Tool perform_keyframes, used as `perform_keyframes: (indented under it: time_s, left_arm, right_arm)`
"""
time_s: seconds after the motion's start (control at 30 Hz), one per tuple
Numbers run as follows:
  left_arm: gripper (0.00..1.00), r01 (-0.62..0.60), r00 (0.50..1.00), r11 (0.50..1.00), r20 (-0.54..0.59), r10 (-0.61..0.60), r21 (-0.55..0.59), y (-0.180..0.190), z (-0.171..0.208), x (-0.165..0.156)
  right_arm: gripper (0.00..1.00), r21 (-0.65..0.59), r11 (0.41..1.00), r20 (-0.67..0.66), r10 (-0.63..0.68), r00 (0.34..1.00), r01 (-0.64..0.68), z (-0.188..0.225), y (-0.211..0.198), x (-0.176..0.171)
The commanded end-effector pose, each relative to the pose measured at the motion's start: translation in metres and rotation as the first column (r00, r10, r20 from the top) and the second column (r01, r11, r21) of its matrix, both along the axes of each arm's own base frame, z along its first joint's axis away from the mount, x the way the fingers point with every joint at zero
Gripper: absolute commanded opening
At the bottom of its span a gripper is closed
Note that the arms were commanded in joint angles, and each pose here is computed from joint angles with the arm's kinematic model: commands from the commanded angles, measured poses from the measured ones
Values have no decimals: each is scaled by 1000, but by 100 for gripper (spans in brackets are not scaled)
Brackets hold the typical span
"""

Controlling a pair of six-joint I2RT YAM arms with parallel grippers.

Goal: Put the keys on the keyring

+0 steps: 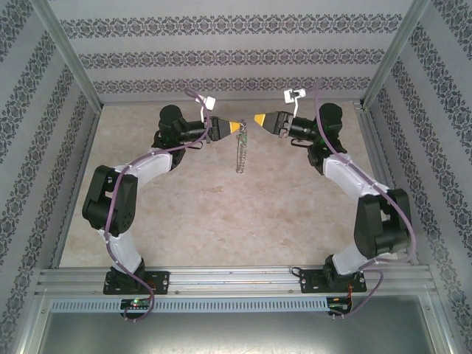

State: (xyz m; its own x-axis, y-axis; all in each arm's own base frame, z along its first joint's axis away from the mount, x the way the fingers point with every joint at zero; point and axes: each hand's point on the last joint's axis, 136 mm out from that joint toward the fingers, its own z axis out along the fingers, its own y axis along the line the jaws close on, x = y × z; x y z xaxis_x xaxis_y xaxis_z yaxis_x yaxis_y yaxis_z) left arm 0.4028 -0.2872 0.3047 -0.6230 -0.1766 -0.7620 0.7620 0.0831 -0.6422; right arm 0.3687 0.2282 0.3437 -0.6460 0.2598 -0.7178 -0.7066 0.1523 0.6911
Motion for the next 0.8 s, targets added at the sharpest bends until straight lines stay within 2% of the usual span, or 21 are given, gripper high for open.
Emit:
perform_keyframes:
  time_s: [0.0, 0.13, 0.3, 0.47, 0.77]
  left_arm:
    - [0, 16, 986, 997, 169, -3, -74, 4, 44, -23]
    - [0, 14, 982, 995, 190, 5, -98, 7, 47, -30]
    - [0, 7, 981, 993, 193, 17, -122, 11, 48, -39]
    - [0, 2, 981, 992, 191, 22, -128, 10, 48, -48]
    - [0, 13, 983, 992, 181, 11, -127, 5, 48, -53]
  right_arm:
    - [36, -13, 992, 32, -128, 991, 128, -15, -10, 1]
    - [39, -53, 976, 29, -210, 977, 211, -47, -12, -8]
    - [46, -119, 965, 72, -225, 972, 232, -75, 4, -30]
    - [47, -156, 960, 141, -211, 967, 232, -81, 20, -42]
    - [48, -148, 970, 205, -161, 965, 194, -67, 37, -48]
